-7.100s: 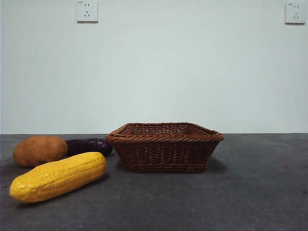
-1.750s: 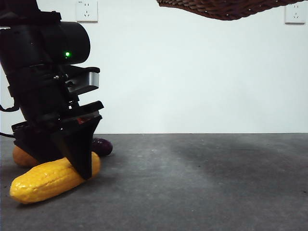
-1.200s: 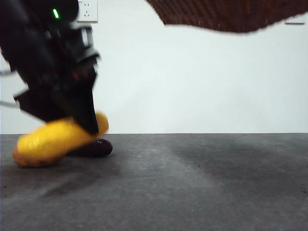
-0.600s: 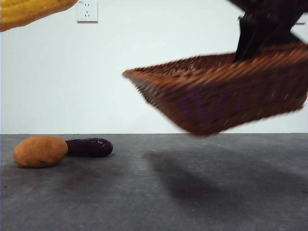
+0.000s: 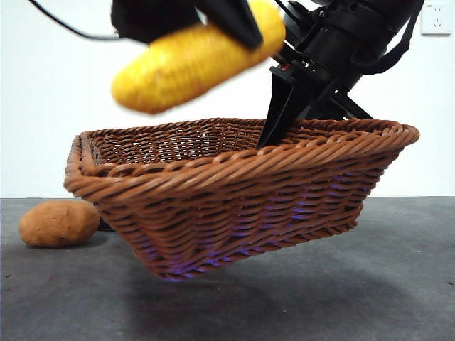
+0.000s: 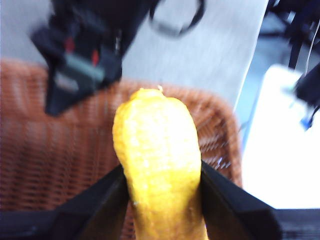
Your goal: Help me put the vegetables on the table into the basket
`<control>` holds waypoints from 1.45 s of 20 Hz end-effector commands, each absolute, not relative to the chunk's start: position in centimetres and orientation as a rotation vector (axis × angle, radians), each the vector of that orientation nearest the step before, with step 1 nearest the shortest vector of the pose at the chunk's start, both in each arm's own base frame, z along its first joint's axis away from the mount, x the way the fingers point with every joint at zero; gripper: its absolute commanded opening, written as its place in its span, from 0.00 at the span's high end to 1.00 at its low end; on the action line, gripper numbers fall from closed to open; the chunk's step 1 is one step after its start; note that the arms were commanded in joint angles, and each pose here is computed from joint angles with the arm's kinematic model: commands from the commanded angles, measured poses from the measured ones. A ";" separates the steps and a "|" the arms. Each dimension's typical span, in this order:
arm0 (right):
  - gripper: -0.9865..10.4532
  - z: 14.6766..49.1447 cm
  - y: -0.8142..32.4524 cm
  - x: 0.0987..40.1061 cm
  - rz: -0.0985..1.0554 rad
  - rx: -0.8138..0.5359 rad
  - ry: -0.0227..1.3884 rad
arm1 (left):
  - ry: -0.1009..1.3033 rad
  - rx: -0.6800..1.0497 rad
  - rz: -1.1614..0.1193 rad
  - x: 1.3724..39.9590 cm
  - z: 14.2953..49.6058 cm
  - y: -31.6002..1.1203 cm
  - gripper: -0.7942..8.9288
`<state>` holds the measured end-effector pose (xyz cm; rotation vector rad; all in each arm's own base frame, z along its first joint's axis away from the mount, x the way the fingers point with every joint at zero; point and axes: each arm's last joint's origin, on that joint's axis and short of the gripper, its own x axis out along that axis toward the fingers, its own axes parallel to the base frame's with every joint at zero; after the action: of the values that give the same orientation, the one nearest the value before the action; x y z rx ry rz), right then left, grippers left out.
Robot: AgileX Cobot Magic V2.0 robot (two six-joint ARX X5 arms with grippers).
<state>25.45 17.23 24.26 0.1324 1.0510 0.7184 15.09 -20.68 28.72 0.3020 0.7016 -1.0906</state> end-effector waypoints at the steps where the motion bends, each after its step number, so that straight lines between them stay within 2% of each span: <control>1: 0.92 24.1 17.3 25.5 0.719 0.155 1.057 | 0.762 0.377 -1.098 15.7 26.9 -21.4 0.93; 7: 0.92 24.1 17.4 25.5 0.725 0.157 1.054 | 0.904 0.444 -1.088 17.2 22.6 -23.5 0.91; 8: 0.92 24.1 17.4 25.5 0.732 0.159 1.055 | 0.912 0.441 -1.094 17.3 22.4 -23.6 0.84; 9: 0.92 24.1 17.4 25.5 0.733 0.156 1.055 | 0.914 0.433 -1.100 17.3 22.4 -23.7 0.68; 10: 0.92 24.1 17.4 25.5 0.733 0.156 1.055 | 0.918 0.417 -1.115 17.3 22.4 -23.7 0.47; 11: 0.92 24.1 17.4 25.5 0.733 0.156 1.054 | 0.922 0.407 -1.111 17.2 22.5 -23.7 0.37; 16: 0.92 24.1 17.4 25.5 0.735 0.149 1.056 | 0.898 0.396 -1.107 17.4 23.5 -23.7 0.37; 19: 0.92 24.1 17.3 25.6 0.725 0.146 1.051 | 0.875 0.409 -1.073 17.7 26.9 -23.4 0.37; 21: 0.92 24.5 16.7 26.0 0.710 0.151 1.034 | 0.839 0.480 -1.012 17.9 29.7 -22.4 0.37; 25: 0.92 27.5 13.6 27.1 0.650 0.167 0.963 | 0.756 0.655 -0.763 18.8 34.1 -16.8 0.37; 27: 0.92 30.1 11.6 27.3 0.617 0.152 0.923 | 0.733 0.636 -0.649 19.8 35.4 -13.0 0.37; 29: 0.92 32.7 9.9 27.1 0.594 0.131 0.878 | 0.739 0.614 -0.619 21.0 35.7 -9.8 0.37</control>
<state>27.15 9.72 32.52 0.1500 0.9016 0.5655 20.88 -9.71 35.81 0.5678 0.7455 -0.5945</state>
